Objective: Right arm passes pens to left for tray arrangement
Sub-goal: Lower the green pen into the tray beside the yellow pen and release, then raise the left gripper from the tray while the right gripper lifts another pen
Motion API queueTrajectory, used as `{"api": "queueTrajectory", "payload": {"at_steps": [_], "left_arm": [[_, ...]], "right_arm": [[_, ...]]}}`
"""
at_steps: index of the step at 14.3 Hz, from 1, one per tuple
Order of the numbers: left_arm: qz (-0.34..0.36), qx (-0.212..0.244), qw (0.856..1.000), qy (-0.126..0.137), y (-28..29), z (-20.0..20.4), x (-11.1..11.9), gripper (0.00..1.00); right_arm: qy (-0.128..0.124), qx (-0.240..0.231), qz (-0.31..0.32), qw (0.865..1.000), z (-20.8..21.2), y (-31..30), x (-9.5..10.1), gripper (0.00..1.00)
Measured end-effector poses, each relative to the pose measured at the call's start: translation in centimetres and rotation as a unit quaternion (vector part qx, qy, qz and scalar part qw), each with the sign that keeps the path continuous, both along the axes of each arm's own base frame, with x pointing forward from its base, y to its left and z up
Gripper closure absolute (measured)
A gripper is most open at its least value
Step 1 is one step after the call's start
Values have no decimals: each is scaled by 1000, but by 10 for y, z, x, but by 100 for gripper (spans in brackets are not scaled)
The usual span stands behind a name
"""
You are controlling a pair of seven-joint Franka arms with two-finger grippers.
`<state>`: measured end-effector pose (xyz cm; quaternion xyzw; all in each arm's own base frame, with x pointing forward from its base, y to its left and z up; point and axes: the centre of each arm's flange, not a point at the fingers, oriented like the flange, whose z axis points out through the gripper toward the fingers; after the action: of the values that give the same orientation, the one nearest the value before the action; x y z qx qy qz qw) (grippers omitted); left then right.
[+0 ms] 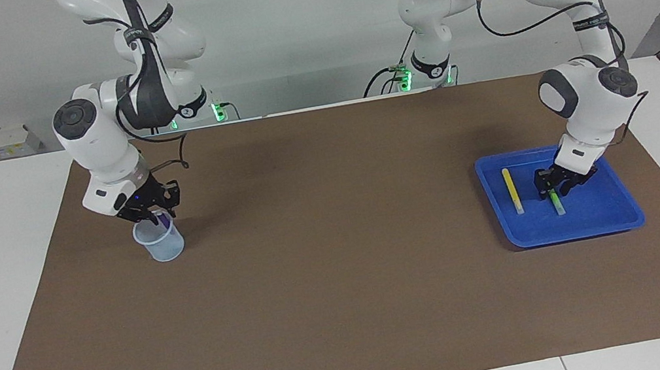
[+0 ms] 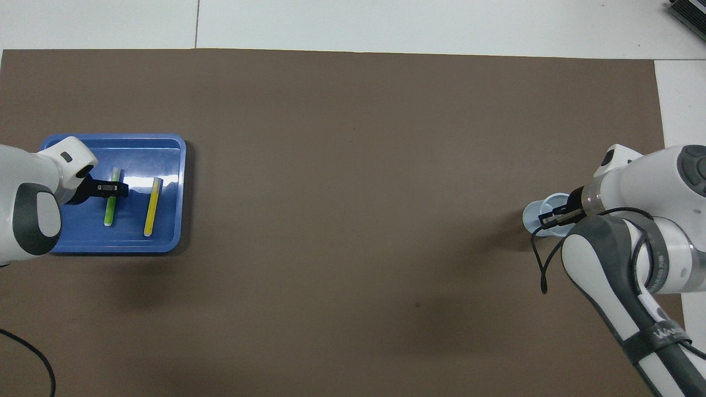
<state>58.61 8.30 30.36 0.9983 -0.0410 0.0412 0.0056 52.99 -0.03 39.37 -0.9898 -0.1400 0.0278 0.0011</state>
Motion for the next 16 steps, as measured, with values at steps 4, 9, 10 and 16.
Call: {"api": "queueTrajectory", "payload": {"at_steps": [4,9,10,16], "left_arm": [[6,-5,1000,0,2,10,6,6],[39,-40,998,21,0,59,25,0],[52,-44,997,28,-3,69,27,2],[150,-84,984,49,-51,142,25,0]], "right_arm": [[-3,-1,-4,1000,1,-5,1,82],[-5,0,8,1000,2,-5,2,82],[-6,0,12,1000,4,-5,2,82],[-8,-4,29,1000,50,1,17,82]]}}
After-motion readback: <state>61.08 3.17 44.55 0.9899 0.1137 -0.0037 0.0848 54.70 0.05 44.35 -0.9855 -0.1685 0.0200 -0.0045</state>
